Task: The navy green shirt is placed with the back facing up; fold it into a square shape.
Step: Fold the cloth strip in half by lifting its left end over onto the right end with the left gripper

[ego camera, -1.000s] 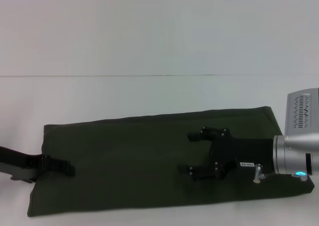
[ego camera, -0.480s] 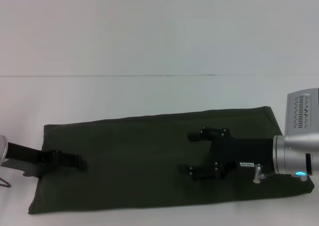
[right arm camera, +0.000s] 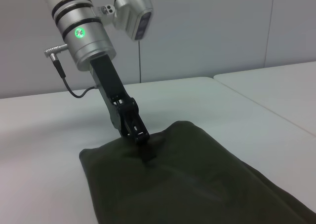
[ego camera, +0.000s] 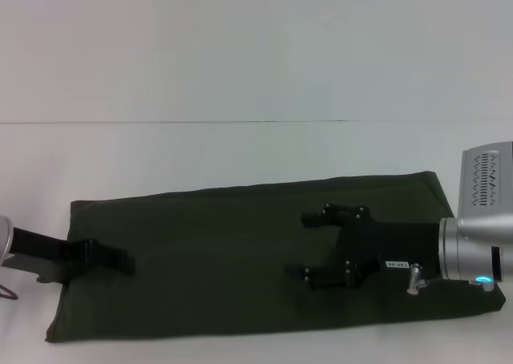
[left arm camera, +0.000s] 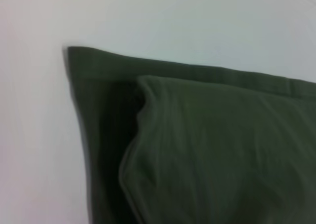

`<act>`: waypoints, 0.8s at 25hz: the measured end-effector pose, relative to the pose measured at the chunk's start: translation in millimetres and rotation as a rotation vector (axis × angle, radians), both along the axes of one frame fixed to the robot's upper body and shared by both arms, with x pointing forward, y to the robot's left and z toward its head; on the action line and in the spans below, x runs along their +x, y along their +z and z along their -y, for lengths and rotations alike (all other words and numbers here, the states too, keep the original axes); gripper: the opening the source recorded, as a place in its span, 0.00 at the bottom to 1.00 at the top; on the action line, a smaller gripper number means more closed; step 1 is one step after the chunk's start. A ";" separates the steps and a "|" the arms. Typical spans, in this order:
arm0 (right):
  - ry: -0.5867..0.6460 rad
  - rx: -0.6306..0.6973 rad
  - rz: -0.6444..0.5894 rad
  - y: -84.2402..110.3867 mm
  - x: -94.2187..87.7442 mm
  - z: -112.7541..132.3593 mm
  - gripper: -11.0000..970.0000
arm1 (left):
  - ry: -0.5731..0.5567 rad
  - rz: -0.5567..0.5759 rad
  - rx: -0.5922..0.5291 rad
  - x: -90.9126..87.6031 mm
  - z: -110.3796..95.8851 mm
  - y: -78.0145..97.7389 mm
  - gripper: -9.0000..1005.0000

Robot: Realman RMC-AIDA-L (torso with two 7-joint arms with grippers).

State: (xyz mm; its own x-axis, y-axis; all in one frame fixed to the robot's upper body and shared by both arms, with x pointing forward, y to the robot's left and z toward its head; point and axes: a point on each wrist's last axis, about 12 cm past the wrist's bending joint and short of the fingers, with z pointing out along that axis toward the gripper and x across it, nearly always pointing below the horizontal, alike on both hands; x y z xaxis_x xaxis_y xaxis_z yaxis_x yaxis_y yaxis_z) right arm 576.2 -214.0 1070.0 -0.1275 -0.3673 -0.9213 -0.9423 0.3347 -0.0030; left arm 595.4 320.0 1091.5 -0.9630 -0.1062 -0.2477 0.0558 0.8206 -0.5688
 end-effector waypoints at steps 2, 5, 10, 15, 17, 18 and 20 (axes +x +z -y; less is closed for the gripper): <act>0.000 0.001 0.000 0.1 0.1 0.0 0.96 | 0.002 -0.001 0.003 -0.5 -1.1 -0.2 0.81; -0.001 0.001 0.000 0.1 0.1 0.0 0.96 | 0.001 -0.003 0.004 -1.2 -1.3 -1.0 0.71; -0.001 0.001 0.000 0.1 0.1 0.0 0.96 | 0.008 0.003 -0.001 -1.0 -2.2 -0.5 0.58; -0.001 0.001 0.000 0.1 0.1 0.0 0.96 | 0.002 0.002 0.006 -0.7 -1.8 -0.3 0.47; 0.000 0.002 0.000 0.2 0.0 -0.1 0.96 | 0.000 0.001 0.006 -0.7 -1.2 -0.5 0.43; 0.002 0.003 0.000 0.3 -0.2 -0.2 0.96 | 0.000 0.001 0.006 -0.8 -1.0 -0.6 0.31; 0.004 0.005 -0.001 0.5 -0.4 -0.4 0.96 | 0.000 -0.001 0.006 -0.9 -1.3 -0.7 0.18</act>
State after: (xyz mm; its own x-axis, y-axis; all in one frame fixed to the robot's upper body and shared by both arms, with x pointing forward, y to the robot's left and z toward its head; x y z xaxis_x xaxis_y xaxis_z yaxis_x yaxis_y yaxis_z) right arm 575.8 -213.6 1070.5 -0.1264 -0.3633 -0.9231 -0.9438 0.3306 -0.0009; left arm 594.5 321.2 1090.7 -0.9632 -0.1051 -0.2473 0.0550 0.8238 -0.5642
